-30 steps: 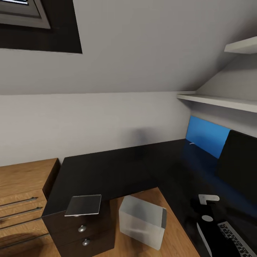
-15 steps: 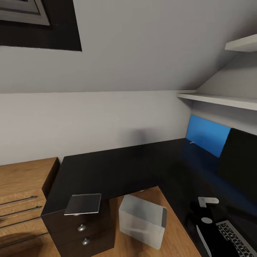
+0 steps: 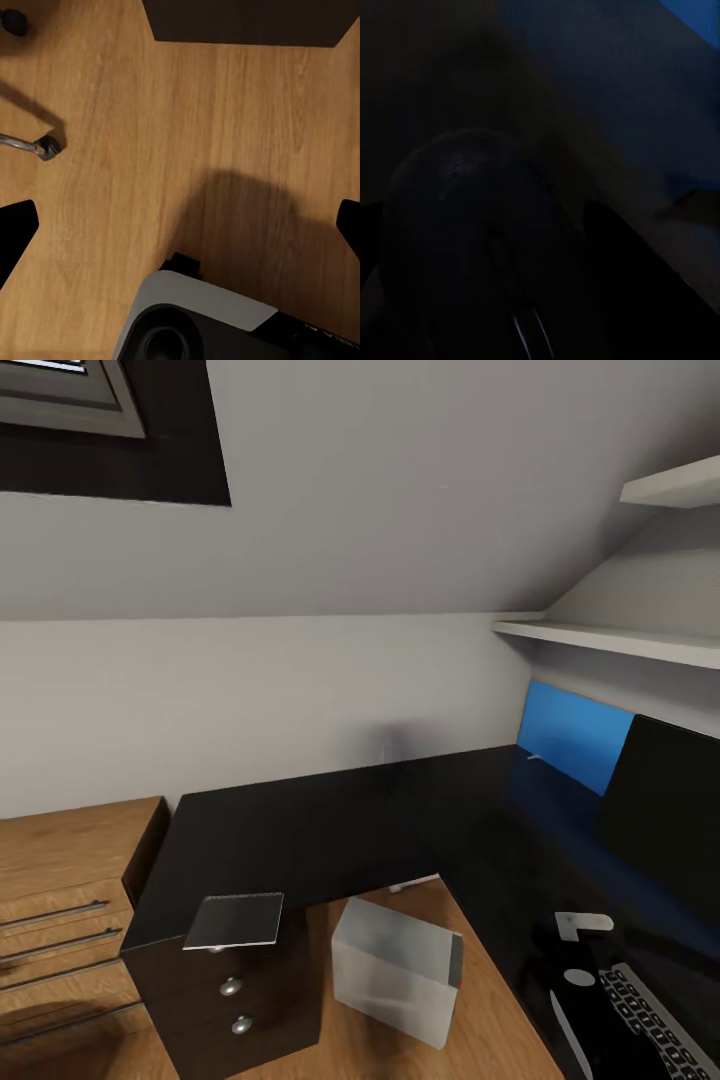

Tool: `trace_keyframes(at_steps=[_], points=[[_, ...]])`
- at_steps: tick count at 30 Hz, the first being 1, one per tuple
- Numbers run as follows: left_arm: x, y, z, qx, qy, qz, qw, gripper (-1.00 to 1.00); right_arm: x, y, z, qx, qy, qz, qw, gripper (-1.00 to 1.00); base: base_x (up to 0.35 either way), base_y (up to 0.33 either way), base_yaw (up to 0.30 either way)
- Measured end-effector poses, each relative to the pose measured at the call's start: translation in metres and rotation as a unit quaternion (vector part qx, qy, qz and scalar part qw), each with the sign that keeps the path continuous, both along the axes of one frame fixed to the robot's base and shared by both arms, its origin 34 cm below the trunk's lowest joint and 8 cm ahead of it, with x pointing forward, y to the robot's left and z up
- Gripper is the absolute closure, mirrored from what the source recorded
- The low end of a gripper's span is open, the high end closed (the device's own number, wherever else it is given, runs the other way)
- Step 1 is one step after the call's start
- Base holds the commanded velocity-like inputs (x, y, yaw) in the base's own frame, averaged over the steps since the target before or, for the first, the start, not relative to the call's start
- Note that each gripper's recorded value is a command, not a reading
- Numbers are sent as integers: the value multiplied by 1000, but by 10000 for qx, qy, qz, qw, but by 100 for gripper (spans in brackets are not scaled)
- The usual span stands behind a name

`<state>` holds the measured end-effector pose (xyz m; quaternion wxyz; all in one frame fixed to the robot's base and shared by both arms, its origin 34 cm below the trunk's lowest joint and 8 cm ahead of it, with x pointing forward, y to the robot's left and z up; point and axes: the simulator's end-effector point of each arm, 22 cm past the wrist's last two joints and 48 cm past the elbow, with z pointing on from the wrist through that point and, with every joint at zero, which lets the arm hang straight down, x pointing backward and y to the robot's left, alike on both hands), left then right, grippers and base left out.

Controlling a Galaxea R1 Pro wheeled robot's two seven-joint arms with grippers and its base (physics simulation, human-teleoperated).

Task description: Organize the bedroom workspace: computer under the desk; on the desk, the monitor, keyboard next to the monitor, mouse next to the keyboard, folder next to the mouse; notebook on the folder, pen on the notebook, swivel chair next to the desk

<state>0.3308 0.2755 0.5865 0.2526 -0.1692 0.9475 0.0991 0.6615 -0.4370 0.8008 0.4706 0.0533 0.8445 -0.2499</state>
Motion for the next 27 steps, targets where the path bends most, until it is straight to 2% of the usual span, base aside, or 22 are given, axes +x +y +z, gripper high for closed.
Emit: trace_keyframes(at_steps=[12,17,27], points=[[0,1,0,0,4,29,10000,-100,0,0,0,0,0,-3,10000,100,-66,-57,0],[0,1,0,-3,-4,28,10000,-100,0,0,0,0,-2,-2,10000,100,168,-1,0],[0,1,0,0,-2,26,10000,-100,0,0,0,-1,-3,-3,10000,100,44,0,0]])
